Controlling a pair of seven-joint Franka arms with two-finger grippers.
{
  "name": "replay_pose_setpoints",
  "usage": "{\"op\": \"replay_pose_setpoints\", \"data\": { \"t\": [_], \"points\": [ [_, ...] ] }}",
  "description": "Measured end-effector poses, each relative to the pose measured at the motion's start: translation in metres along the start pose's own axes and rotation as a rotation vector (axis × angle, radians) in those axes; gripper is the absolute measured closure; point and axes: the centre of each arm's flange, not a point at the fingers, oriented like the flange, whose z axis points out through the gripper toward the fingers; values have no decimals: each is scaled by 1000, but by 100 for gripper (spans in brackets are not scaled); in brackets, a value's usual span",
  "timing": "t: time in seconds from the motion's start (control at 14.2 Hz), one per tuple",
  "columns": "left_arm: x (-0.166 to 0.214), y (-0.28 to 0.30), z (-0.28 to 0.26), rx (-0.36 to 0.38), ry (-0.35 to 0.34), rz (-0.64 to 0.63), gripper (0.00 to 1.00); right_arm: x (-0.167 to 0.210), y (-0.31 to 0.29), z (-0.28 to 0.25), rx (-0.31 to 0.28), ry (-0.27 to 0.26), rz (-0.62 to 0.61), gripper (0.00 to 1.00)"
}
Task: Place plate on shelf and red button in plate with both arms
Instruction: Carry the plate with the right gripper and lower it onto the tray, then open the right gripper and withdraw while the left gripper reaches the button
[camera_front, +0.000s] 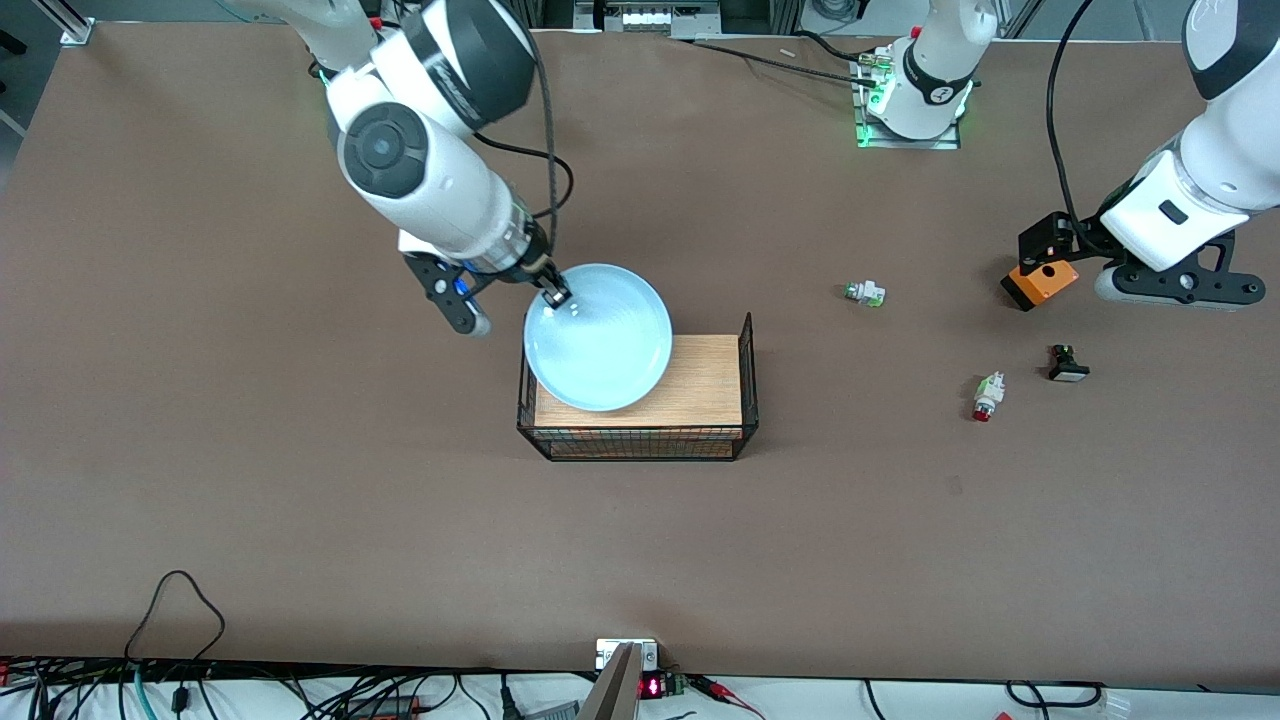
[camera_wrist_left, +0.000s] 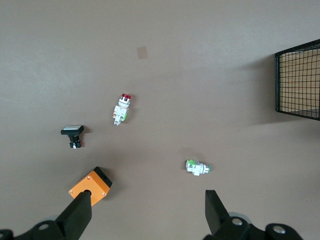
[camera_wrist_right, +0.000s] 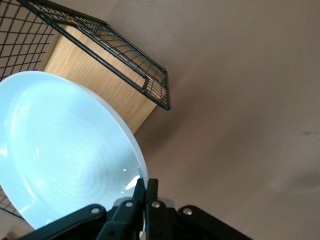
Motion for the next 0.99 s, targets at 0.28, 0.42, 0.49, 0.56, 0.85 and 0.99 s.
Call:
{"op": "replay_pose_setpoints", "data": {
  "t": [0.28, 0.42, 0.49, 0.56, 0.85, 0.99],
  "points": [
    [0, 0, 0, 0, 0, 1, 0, -1, -10, 22, 15, 4, 25, 97],
    [0, 0, 0, 0, 0, 1, 0, 1, -12, 30, 14, 5, 29, 97],
    [0, 0, 0, 0, 0, 1, 0, 1, -13, 37, 11, 6, 28, 97],
    [0, 0, 0, 0, 0, 1, 0, -2, -15, 44, 11, 7, 24, 97],
    [0, 0, 0, 0, 0, 1, 0, -14, -20, 70, 14, 11, 12, 97],
    [0, 0, 0, 0, -1, 1, 0, -10, -20, 73, 14, 14, 12, 90]
  ]
}}
